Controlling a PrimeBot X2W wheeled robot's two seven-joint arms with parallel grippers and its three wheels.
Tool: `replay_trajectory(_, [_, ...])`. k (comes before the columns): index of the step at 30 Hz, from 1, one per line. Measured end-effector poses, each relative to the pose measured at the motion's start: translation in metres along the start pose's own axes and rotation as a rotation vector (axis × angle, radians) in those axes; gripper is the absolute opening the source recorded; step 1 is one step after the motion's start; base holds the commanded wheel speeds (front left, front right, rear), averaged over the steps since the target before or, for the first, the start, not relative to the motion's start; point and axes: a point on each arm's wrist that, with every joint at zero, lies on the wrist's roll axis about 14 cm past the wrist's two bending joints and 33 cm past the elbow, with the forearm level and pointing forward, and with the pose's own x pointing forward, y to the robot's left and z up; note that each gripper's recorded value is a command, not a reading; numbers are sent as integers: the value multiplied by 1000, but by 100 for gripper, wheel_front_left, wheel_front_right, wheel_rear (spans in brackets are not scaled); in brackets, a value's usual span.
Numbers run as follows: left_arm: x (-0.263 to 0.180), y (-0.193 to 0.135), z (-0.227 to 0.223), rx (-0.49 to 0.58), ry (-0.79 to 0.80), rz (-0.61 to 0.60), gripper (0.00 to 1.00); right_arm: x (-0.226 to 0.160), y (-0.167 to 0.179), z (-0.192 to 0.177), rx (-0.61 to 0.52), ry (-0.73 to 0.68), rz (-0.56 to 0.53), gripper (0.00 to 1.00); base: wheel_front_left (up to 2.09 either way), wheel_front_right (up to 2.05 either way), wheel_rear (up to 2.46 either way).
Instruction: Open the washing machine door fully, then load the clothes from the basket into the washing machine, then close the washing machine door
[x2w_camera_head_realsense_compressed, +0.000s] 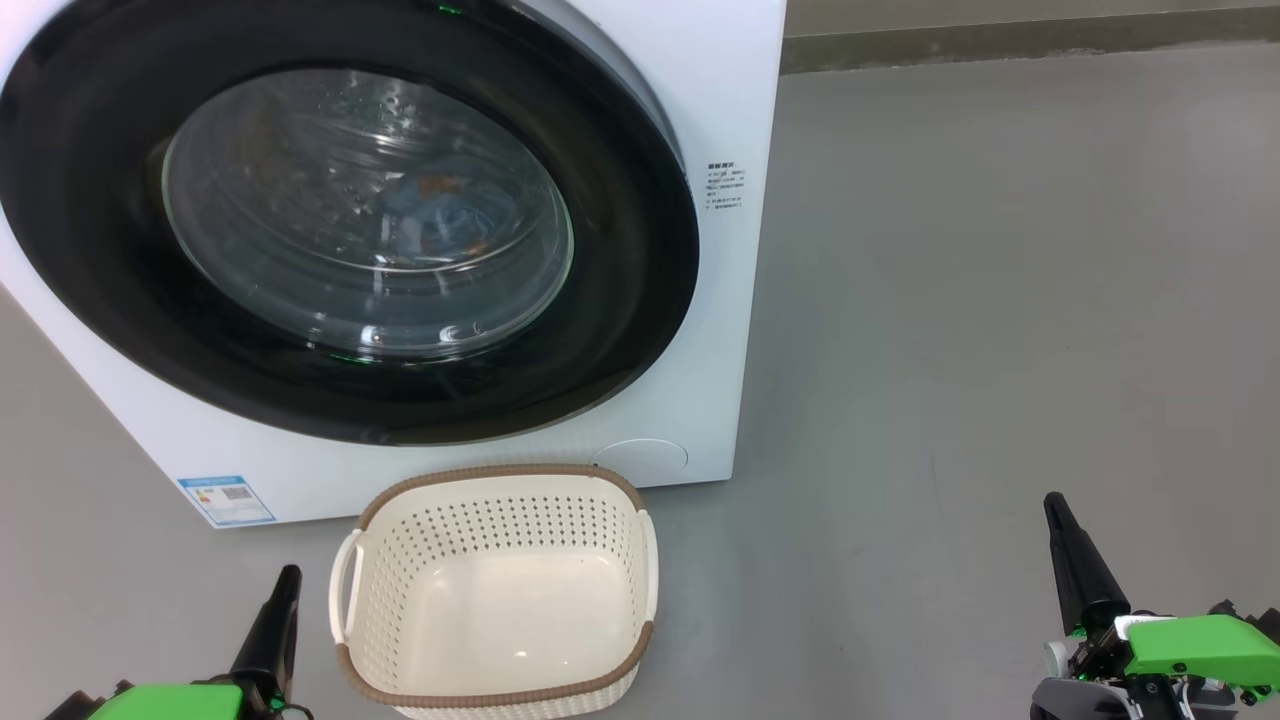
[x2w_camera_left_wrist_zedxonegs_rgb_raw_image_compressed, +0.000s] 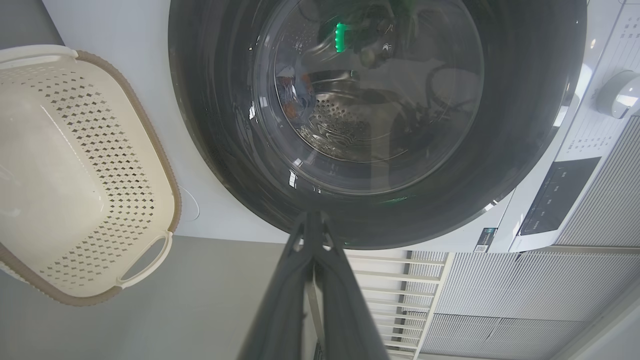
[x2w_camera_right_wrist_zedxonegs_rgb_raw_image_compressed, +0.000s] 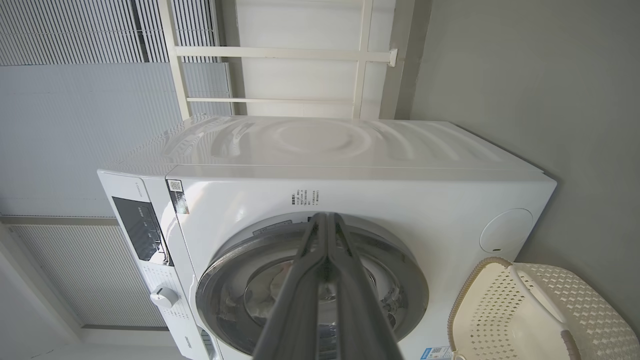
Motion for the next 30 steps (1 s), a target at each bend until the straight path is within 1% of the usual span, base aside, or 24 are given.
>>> replay_trajectory(30, [0,0,0,0,0,0,0,0,0,0,0,0,0,0,0,0,0])
